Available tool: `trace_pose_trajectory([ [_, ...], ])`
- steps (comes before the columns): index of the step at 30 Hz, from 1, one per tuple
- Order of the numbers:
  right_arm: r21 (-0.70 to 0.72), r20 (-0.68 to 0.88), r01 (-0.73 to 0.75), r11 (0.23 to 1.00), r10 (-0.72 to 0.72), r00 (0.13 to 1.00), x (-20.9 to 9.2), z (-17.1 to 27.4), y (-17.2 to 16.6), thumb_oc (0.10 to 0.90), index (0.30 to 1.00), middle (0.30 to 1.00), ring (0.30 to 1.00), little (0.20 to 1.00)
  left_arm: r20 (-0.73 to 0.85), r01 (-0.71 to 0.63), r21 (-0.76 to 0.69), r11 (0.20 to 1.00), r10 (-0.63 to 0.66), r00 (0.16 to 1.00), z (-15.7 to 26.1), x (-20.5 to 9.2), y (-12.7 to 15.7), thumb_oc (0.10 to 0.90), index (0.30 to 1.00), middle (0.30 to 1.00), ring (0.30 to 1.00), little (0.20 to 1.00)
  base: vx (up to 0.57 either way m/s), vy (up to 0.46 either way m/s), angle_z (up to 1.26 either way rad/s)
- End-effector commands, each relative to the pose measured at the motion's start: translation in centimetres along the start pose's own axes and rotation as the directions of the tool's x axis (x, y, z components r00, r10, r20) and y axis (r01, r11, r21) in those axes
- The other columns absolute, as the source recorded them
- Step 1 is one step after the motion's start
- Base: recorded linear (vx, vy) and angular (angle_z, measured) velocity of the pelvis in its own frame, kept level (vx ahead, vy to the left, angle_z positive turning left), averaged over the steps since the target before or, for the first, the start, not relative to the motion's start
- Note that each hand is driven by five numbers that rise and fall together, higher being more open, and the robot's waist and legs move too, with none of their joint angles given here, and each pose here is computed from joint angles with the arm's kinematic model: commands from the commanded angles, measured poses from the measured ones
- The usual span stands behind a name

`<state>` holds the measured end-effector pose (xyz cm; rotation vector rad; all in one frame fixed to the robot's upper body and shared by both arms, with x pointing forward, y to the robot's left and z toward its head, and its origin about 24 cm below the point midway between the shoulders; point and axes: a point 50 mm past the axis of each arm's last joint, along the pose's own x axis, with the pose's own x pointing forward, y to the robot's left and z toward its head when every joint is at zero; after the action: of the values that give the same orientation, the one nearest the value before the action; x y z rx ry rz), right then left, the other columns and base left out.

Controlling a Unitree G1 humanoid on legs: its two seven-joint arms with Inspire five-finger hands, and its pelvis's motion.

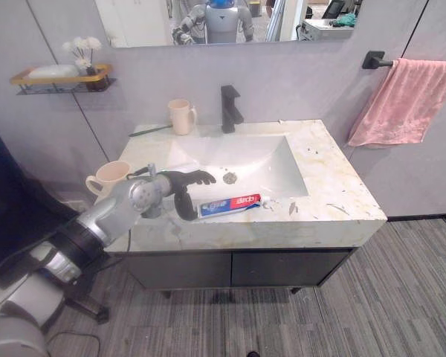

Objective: Organize the bathroom.

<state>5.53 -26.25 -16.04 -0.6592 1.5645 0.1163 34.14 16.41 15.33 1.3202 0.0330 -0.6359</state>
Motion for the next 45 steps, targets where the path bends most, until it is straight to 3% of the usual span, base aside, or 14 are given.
trace_pose_trajectory([
  [1, -0.069, -0.078, 0.053, 0.996, -0.058, 0.995, 0.1, -1.8, -1.2, 0.800, 0.900, 0.900, 0.900, 0.900, 0.046, -0.168, 0.009, 0.986, 0.168, 0.985, 0.9, -1.3, 3.5, 0.800, 0.900, 0.900, 0.900, 0.900, 0.00, 0.000, 0.00],
  [13, -0.086, -0.075, 0.073, 0.994, -0.079, 0.994, 0.1, -1.8, -2.9, 0.800, 0.900, 0.900, 0.900, 0.900, 0.032, -0.147, 0.034, 0.989, 0.146, 0.989, 1.6, -1.5, 3.2, 0.800, 0.900, 0.900, 0.900, 0.900, -0.10, 0.065, 0.13],
  [20, -0.083, -0.067, 0.067, 0.994, -0.072, 0.995, 0.1, -1.9, -1.8, 0.800, 0.900, 0.900, 0.900, 0.900, 0.035, -0.175, 0.049, 0.983, 0.173, 0.984, 1.0, -1.5, 2.6, 0.800, 0.900, 0.900, 0.900, 0.900, -0.07, -0.012, 0.33],
  [29, -0.110, -0.072, 0.080, 0.991, -0.088, 0.994, 0.2, -2.5, -1.4, 0.800, 0.900, 0.900, 0.900, 0.900, 0.036, -0.187, 0.037, 0.982, 0.186, 0.982, -0.8, -0.8, -1.6, 0.800, 0.900, 0.900, 0.900, 0.900, -0.03, -0.076, 0.11],
  [45, -0.193, -0.057, 0.052, 0.980, -0.064, 0.996, 0.2, -1.9, 0.1, 0.800, 0.900, 0.900, 0.900, 0.900, -0.011, -0.185, 0.073, 0.980, 0.187, 0.982, -0.5, 0.6, -2.2, 0.800, 0.900, 0.900, 0.900, 0.900, 0.00, -0.001, -0.08],
])
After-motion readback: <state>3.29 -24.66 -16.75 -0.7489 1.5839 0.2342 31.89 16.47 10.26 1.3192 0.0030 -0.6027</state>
